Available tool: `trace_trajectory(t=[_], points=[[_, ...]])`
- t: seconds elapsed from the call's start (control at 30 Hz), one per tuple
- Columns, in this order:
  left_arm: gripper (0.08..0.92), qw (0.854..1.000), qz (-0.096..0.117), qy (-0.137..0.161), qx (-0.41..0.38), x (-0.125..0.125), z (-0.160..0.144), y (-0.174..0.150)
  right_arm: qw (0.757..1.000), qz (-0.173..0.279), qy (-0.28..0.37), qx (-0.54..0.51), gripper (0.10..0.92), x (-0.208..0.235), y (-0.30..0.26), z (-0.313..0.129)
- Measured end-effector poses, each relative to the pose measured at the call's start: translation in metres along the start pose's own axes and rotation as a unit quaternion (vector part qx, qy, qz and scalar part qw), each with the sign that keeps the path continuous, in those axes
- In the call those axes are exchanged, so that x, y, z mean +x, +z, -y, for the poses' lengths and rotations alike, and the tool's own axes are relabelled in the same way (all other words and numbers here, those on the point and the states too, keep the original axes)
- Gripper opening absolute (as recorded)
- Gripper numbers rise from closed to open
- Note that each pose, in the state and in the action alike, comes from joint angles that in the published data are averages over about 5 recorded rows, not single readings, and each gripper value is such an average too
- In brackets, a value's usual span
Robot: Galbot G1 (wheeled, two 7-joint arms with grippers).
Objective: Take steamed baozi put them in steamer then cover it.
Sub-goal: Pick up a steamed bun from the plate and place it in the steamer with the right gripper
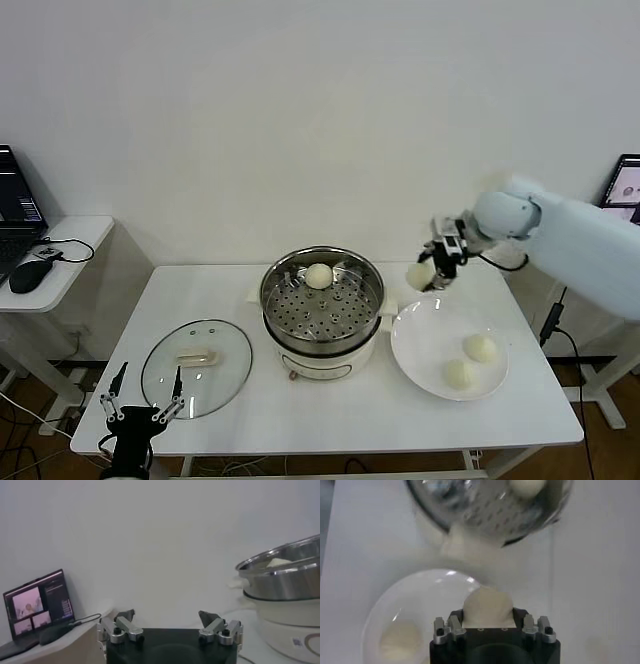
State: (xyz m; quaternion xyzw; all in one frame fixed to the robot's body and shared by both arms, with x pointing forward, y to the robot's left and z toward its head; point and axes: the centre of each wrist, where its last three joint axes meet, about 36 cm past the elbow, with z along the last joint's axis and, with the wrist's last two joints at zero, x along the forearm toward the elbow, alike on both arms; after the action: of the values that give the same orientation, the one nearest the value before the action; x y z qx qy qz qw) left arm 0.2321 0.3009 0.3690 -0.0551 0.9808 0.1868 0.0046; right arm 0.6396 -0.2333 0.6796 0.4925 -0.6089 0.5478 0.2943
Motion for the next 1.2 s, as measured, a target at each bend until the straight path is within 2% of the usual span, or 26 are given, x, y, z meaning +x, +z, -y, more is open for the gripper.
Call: trace_trajectory(t=[0.2, 0.6, 0.9, 1.2], points=[[0.823, 1.000, 0.001, -0.004, -0.003, -0.001, -0.004, -0.001, 1.000, 0.023, -0.003, 0.015, 0.619, -0.015, -0.061, 0.016], [0.823, 1.000, 0.000, -0.015, -0.003, -0.003, -0.010, 0.000, 0.998, 0.034, -0.036, 0.043, 0.619, -0.085, -0.162, 0.028], [0.823, 1.000, 0.001, -0.017, -0.001, -0.003, -0.009, 0.000, 0.997, 0.027, -0.052, 0.053, 0.619, -0.135, -0.203, 0.024], [0.823, 1.000, 0.002, -0.018, 0.000, -0.004, -0.008, 0.001, 0.997, 0.017, -0.055, 0.052, 0.626, -0.169, -0.216, 0.019]])
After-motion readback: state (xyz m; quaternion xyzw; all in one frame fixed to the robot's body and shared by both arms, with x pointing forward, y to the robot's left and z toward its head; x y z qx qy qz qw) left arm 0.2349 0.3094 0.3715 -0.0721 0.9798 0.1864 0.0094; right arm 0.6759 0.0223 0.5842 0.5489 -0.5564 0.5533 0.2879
